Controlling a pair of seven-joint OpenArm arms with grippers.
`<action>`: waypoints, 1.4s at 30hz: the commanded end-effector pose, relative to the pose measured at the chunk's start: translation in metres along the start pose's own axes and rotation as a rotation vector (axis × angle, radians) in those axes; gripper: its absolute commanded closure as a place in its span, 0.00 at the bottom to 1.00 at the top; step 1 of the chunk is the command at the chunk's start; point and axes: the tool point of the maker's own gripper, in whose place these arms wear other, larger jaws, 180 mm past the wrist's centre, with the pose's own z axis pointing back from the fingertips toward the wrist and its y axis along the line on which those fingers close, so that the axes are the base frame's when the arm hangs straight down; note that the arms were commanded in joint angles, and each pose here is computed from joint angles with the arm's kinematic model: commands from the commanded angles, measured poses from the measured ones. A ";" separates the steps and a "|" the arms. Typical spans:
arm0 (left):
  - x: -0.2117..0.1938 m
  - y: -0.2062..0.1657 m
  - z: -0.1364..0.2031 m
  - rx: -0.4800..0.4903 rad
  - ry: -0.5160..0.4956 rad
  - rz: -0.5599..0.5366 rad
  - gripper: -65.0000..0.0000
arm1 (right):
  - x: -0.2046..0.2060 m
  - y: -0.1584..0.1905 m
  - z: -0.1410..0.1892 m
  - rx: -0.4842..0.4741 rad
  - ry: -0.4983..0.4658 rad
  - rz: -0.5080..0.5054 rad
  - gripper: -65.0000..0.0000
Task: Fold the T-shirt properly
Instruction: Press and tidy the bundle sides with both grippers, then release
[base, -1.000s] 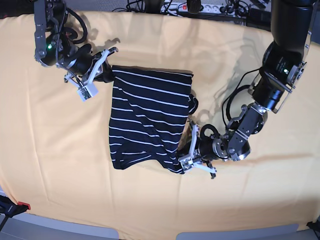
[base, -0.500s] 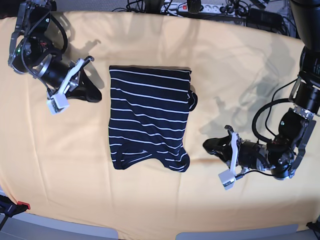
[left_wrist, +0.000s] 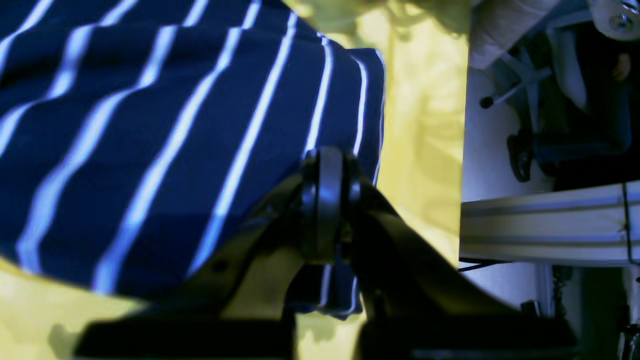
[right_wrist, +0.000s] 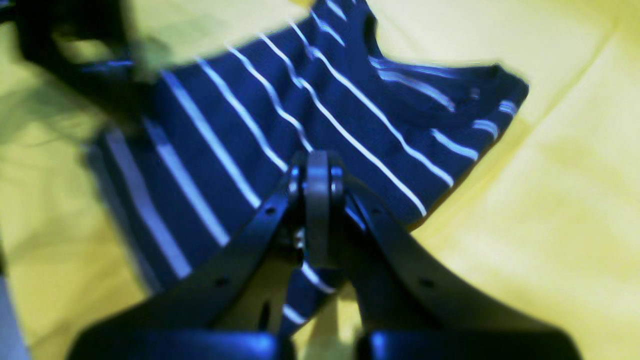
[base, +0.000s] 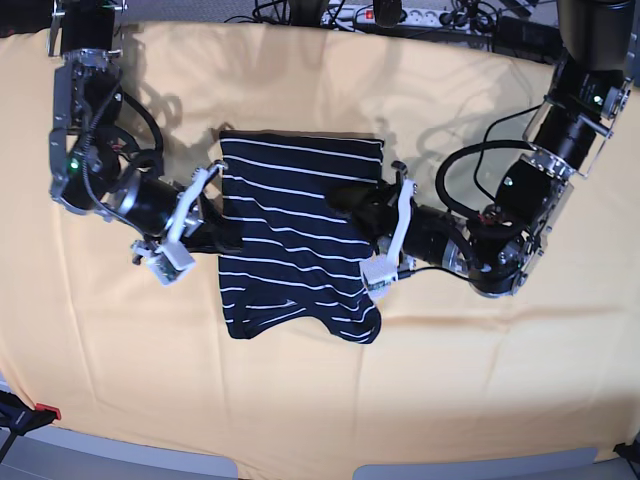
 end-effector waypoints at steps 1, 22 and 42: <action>0.007 0.001 0.006 0.012 -0.018 -0.021 1.00 | 0.016 -0.004 -0.003 0.003 -0.044 0.034 1.00; -0.108 -0.001 -0.045 0.155 0.101 0.051 1.00 | -0.008 -0.088 -0.061 -0.168 0.079 0.062 1.00; -0.065 0.035 0.038 0.277 0.080 -0.019 1.00 | 0.059 -0.099 0.005 -0.016 -0.122 -0.216 1.00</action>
